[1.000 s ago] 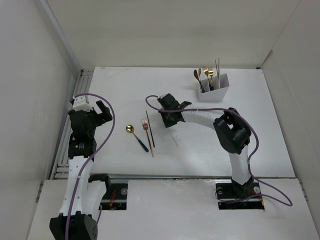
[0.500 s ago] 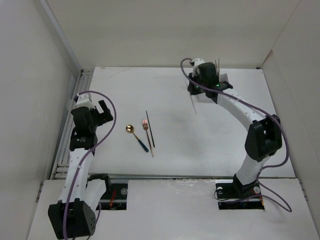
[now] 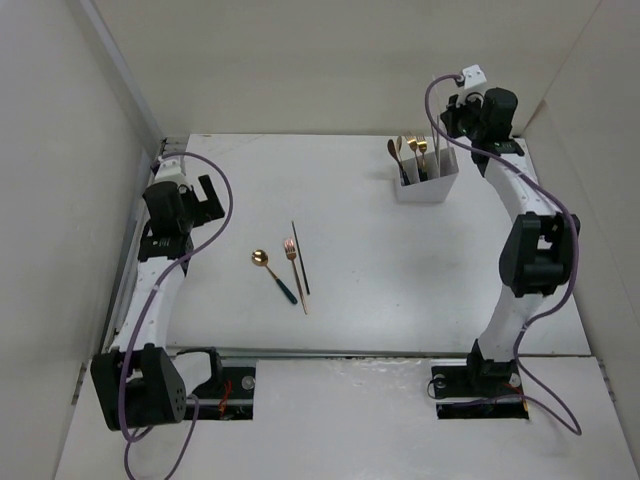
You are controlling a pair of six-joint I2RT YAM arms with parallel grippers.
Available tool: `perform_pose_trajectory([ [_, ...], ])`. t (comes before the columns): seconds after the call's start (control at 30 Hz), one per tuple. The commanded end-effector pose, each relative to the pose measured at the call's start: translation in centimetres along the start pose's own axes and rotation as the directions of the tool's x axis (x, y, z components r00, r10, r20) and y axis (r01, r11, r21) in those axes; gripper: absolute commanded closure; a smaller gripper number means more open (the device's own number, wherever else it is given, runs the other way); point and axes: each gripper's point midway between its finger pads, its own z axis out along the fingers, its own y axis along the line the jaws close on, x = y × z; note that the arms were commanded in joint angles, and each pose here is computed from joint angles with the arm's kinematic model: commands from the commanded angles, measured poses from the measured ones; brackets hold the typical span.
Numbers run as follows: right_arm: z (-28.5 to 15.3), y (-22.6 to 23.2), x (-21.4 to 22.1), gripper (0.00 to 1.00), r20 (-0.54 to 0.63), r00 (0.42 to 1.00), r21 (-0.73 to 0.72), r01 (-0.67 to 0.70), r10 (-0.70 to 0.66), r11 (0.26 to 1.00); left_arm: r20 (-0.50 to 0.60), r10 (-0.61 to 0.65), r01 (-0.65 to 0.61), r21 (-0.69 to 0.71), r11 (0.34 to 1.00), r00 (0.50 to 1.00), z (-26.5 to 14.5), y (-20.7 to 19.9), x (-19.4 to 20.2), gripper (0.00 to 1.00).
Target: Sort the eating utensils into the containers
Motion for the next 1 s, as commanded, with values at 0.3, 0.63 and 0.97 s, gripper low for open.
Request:
perform_pose_trajectory([
  [0.3,3.4,0.2,2.1,1.00,0.083,0.996,-0.098,0.046,-0.038,0.994,0.040,0.063,-0.063,-0.003,0.998,0.997,2.2,-0.1,-3.6,0.00],
  [0.63,-0.2,-1.2,1.5,0.67,0.065,0.997,0.021,0.040,-0.041,0.999,0.079,0.062,-0.062,0.002,0.998,0.995,0.9,0.0,-3.1,0.00],
  [0.97,-4.4,9.4,-2.5,0.31,0.028,1.000,-0.054,0.010,-0.008,0.998,0.154,0.009,-0.011,0.008,1.000,0.988,-1.7,0.0,-2.7,0.00],
])
